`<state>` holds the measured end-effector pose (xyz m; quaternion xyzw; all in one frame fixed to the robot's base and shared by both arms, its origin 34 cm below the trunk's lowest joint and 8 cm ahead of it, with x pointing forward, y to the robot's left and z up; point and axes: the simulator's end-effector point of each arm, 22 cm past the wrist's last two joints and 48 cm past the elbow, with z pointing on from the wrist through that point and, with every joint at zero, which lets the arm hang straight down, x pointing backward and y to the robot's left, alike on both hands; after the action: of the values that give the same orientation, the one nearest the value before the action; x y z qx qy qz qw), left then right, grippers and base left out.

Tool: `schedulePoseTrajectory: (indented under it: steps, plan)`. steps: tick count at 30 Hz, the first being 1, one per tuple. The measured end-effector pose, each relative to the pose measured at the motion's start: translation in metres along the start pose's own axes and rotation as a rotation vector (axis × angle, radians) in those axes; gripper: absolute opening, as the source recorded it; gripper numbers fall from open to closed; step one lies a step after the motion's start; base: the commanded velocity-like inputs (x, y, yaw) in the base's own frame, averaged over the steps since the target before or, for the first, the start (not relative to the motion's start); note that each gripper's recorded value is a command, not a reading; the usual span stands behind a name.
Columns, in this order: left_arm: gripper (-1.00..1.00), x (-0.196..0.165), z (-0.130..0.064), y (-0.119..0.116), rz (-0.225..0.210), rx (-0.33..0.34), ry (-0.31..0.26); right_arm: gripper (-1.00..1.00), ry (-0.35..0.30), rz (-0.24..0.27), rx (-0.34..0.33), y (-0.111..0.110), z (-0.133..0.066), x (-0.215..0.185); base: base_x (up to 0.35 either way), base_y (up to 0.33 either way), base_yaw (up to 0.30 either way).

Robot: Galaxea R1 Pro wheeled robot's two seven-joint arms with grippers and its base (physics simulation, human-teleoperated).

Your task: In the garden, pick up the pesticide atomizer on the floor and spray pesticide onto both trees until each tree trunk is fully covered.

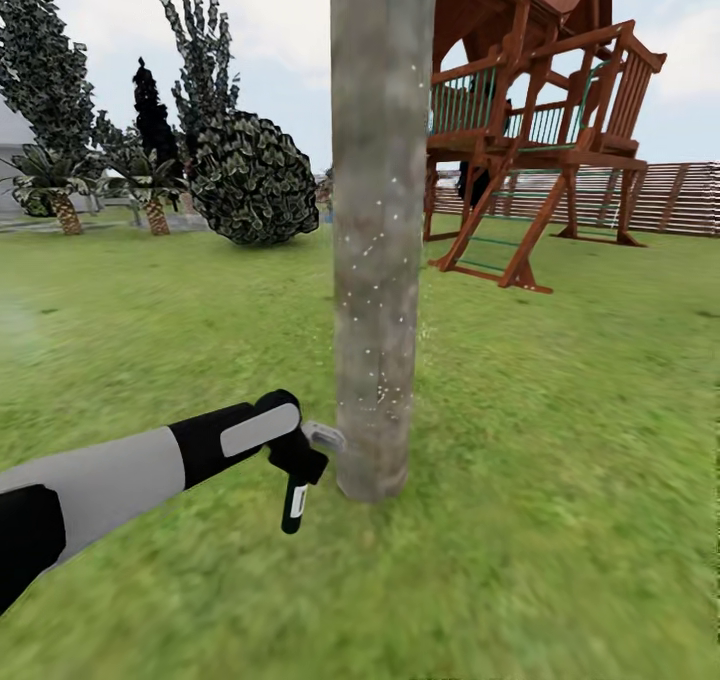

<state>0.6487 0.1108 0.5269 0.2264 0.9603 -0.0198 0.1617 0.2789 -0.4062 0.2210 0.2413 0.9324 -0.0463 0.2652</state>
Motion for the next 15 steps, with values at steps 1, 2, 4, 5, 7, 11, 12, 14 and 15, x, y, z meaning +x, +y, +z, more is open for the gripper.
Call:
schedulePoseTrajectory:
  steps: [1,2,4,5,7,11,12,14,15]
  plan:
    - [-1.0,0.0002,-0.0002,0.0004,-0.002,0.007,-0.003,-1.0,-0.001,-0.001,0.001,-0.0004,0.0,-0.0001,0.035,0.325,-0.238]
    - [-1.0,0.0002,-0.0004,0.0003,-0.002,0.01,-0.005,-1.0,-0.002,0.0,0.0,-0.0004,0.0,-0.0002,0.076,0.326,-0.24]
    - [-1.0,0.0001,-0.0005,0.0007,-0.004,0.011,-0.007,-1.0,-0.002,0.0,-0.001,-0.0002,0.0,-0.0002,0.116,0.328,-0.242]
    - [-1.0,0.0001,-0.0005,0.0007,-0.004,0.012,-0.007,-1.0,-0.003,0.0,-0.001,-0.0001,0.0,-0.0003,0.138,0.328,-0.243]
    - [-1.0,0.0001,-0.0006,0.0008,-0.004,0.013,-0.008,-1.0,-0.002,0.001,-0.003,0.0005,0.0,0.0,0.146,0.329,-0.244]
    - [-1.0,0.0001,-0.0004,0.0012,-0.005,0.013,-0.008,-1.0,-0.003,0.0,-0.002,-0.0004,0.0001,-0.0005,0.099,0.329,-0.241]
    - [-1.0,0.0002,-0.0004,0.001,-0.006,0.014,-0.007,-1.0,-0.003,-0.001,-0.002,-0.0004,0.0001,-0.0005,0.077,0.331,-0.174]
    - [-1.0,0.0002,-0.0003,0.0007,-0.006,0.016,-0.007,-1.0,-0.003,-0.002,-0.003,-0.0007,0.0001,-0.001,0.032,0.332,-0.068]
    - [-1.0,0.0003,-0.0003,0.0008,-0.006,0.016,-0.007,-1.0,-0.003,-0.002,-0.002,-0.0011,0.0002,-0.001,0.014,0.333,-0.029]
